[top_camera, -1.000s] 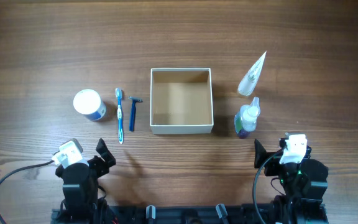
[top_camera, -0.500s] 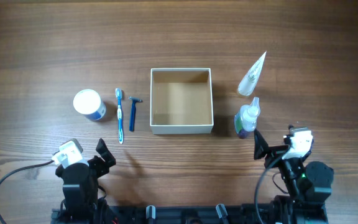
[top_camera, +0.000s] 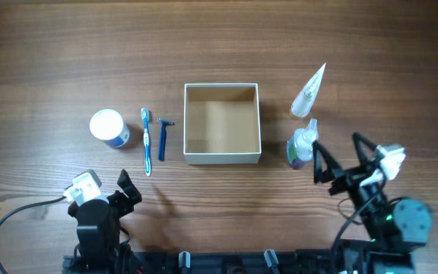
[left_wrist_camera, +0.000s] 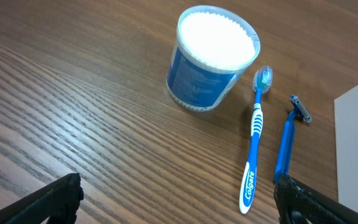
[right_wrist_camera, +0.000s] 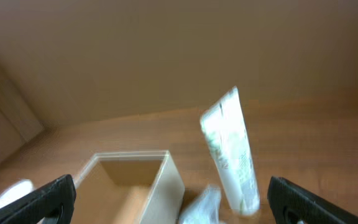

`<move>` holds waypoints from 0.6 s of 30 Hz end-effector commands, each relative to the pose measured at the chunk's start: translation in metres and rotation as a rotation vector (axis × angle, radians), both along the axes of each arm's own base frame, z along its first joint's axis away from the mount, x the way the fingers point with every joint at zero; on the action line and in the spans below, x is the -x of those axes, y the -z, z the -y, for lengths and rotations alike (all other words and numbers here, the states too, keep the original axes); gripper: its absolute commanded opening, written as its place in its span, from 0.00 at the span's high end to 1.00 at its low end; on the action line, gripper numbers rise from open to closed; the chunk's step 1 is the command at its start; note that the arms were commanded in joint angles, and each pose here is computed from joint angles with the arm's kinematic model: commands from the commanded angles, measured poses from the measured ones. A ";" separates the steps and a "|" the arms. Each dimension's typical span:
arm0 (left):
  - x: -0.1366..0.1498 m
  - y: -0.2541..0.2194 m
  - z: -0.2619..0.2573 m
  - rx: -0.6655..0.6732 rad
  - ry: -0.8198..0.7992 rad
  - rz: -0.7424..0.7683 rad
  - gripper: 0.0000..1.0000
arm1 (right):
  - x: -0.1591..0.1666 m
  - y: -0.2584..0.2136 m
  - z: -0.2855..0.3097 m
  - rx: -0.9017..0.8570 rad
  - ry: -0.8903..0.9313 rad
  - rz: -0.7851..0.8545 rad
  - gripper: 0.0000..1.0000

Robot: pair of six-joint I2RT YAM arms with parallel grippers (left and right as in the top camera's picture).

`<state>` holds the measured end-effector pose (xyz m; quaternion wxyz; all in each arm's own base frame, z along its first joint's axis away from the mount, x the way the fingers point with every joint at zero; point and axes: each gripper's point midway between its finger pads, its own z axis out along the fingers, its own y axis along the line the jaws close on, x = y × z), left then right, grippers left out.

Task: Pack container
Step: 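Reach the right gripper to the white lotion tube and grasp it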

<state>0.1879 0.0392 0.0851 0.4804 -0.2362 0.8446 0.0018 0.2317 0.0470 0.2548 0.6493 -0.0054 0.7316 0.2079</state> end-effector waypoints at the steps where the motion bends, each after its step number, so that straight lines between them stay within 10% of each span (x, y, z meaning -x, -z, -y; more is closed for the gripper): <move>1: 0.000 0.003 -0.001 -0.006 0.001 -0.001 0.00 | -0.015 -0.059 0.003 0.063 0.003 -0.031 0.00; 14: 0.000 0.003 -0.001 -0.006 0.001 -0.001 0.00 | -0.103 -0.090 -0.038 -0.129 -0.319 -0.497 0.00; 18: 0.000 0.003 -0.001 -0.006 0.001 -0.001 0.00 | -0.136 -0.066 -0.023 -0.187 -0.173 -0.589 0.00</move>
